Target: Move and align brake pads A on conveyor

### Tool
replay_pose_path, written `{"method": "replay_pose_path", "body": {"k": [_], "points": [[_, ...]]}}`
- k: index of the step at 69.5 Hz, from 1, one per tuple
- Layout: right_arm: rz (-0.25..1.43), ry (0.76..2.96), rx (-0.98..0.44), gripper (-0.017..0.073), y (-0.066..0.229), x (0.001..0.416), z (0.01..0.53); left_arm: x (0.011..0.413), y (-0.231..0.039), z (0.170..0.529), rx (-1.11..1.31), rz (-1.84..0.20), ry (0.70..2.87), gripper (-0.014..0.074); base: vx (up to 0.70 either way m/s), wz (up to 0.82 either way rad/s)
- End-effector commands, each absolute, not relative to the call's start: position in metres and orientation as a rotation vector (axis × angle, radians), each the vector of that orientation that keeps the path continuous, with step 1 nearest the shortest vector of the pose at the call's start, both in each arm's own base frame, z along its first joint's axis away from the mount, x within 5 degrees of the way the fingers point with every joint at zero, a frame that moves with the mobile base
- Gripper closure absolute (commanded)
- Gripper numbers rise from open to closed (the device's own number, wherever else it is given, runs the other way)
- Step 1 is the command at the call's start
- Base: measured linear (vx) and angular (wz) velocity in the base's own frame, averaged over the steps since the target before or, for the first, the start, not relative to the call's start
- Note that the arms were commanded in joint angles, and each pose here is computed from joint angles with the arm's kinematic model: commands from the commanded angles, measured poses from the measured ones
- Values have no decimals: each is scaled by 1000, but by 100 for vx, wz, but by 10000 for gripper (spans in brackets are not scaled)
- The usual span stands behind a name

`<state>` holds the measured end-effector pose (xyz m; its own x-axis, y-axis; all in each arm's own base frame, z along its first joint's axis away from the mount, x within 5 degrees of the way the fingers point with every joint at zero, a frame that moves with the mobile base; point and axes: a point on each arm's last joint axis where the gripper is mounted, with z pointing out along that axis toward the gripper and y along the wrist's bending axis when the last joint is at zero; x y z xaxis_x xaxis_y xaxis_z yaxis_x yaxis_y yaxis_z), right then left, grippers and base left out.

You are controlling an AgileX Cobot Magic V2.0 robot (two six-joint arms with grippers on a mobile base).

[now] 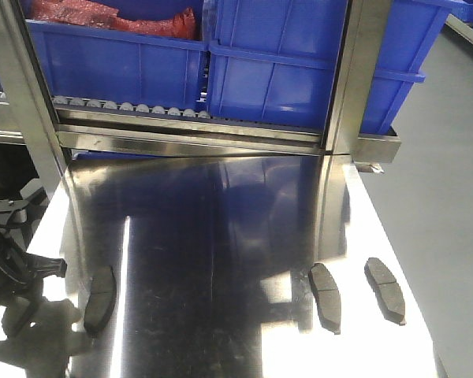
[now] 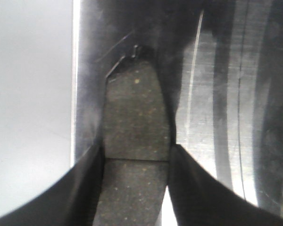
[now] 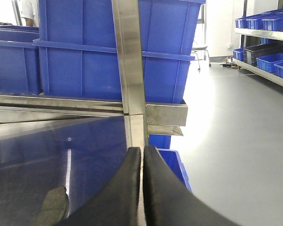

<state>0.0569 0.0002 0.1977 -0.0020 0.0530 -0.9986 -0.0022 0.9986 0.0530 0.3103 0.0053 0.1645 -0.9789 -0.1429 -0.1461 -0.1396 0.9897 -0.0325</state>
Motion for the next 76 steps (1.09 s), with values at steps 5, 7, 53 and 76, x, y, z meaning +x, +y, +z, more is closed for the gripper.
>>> {"method": "replay_pose_path", "body": {"k": [5, 7, 53, 76], "points": [[32, 1492, 34, 563, 0, 56, 203, 315, 5, 182, -213, -42, 2920, 428, 0, 0], [32, 1492, 34, 563, 0, 56, 203, 315, 5, 182, -213, -42, 2920, 441, 0, 0], [32, 1492, 34, 563, 0, 56, 203, 275, 4, 282, -69, -28, 2608, 475, 0, 0], [32, 1492, 34, 563, 0, 56, 203, 200, -5, 323, 33, -28, 2351, 472, 0, 0]]}}
